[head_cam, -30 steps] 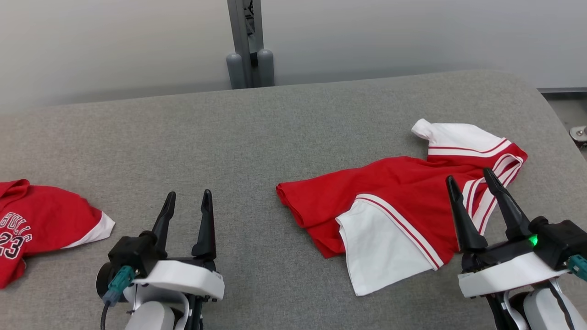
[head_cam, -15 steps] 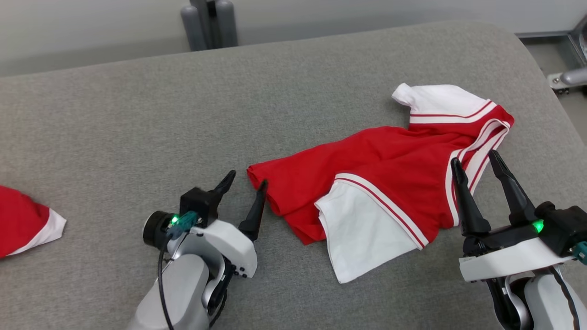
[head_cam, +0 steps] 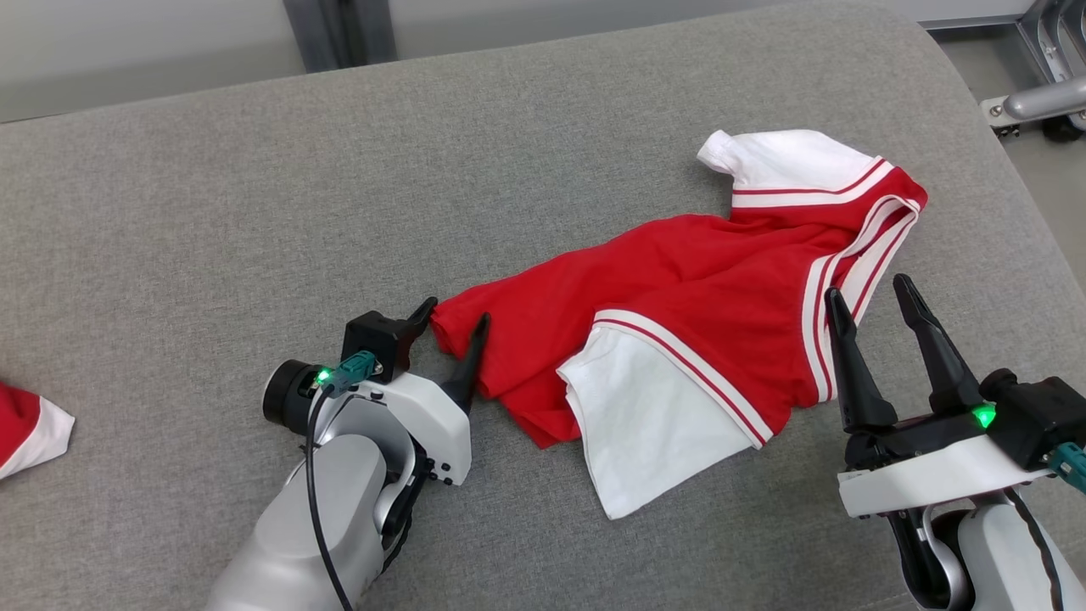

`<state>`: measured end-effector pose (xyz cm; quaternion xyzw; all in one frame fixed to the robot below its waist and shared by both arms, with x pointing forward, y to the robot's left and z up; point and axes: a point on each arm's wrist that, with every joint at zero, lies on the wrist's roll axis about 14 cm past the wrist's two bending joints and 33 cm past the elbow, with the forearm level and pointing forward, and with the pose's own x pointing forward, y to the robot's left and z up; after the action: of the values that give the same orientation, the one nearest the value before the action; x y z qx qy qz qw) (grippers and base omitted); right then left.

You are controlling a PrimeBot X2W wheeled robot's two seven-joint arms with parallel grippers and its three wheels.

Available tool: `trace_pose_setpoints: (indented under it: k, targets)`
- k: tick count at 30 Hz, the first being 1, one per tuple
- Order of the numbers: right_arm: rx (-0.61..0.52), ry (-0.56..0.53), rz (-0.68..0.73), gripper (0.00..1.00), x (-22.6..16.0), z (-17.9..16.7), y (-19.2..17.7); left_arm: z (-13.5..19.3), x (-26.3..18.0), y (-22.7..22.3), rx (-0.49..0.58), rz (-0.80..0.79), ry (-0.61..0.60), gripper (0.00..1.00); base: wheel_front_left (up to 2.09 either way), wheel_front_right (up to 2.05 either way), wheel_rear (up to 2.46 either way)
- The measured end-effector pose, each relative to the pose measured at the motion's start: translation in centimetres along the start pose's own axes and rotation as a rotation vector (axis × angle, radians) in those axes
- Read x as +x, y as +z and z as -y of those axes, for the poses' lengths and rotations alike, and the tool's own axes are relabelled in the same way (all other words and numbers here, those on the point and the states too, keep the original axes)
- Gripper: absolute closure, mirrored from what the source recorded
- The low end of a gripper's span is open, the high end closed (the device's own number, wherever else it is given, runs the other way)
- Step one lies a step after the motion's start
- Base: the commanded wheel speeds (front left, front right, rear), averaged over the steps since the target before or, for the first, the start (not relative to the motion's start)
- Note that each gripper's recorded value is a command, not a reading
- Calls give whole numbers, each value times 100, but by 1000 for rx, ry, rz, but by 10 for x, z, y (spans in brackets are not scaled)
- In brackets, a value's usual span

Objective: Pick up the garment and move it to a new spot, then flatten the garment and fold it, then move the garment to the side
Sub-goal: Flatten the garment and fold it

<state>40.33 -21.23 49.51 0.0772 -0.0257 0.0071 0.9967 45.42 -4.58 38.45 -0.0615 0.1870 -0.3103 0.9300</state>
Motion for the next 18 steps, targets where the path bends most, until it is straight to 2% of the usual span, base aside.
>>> trace_pose_setpoints:
  k: [1,2,9,13,18]
  targets:
    - [0,-1,-1,0,0,0,0,1,1,1,0,3,-2,66,0,0,0]
    - [1,-2,-1,0,-1,0,0,1,1,1,-2,4,-3,99,0,0,0]
    - [3,0,4,0,0,0,2,-1,2,9,-4,27,8,100,0,0,0]
    - [4,6,8,0,1,-2,3,-17,5,43,-22,124,77,100,0,0,0]
    - [3,11,5,0,3,-3,1,-55,-2,99,1,294,189,100,0,0,0]
